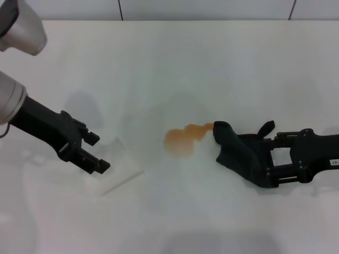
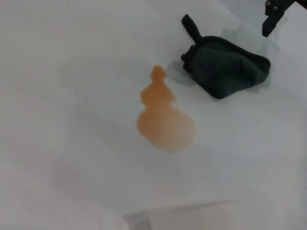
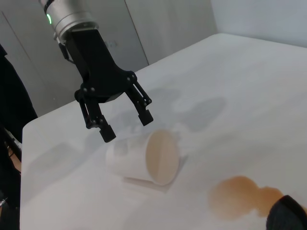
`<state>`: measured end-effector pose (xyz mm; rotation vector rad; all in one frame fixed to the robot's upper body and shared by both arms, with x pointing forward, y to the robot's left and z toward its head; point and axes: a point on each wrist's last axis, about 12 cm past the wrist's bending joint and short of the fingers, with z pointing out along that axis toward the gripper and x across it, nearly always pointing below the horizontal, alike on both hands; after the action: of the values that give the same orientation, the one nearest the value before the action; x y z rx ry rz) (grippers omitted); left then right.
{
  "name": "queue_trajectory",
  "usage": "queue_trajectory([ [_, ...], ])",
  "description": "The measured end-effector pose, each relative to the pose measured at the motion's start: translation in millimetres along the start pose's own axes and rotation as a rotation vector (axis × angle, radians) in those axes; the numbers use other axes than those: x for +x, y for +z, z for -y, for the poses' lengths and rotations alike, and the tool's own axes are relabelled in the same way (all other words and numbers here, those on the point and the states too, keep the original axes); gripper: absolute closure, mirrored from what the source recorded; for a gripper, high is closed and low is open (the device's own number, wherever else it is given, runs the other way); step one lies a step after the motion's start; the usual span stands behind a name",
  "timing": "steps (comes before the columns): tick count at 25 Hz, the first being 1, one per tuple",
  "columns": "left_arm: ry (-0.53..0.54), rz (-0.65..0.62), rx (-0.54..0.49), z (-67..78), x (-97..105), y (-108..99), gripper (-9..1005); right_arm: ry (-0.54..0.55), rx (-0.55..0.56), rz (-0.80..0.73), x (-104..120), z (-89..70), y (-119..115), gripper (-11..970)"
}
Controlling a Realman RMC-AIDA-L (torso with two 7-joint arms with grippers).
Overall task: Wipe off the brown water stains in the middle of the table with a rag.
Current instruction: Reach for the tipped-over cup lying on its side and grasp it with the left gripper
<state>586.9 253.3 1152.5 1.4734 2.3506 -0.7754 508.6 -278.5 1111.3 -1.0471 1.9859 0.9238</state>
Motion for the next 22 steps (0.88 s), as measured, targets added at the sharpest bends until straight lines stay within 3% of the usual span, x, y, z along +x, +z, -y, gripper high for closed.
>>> queue_trajectory([
  [22, -0.034, 0.013, -0.014, -0.3, 13.7, 13.0, 136, 0.002, -0.005, -0.003, 1.4, -0.6, 0.9, 182],
])
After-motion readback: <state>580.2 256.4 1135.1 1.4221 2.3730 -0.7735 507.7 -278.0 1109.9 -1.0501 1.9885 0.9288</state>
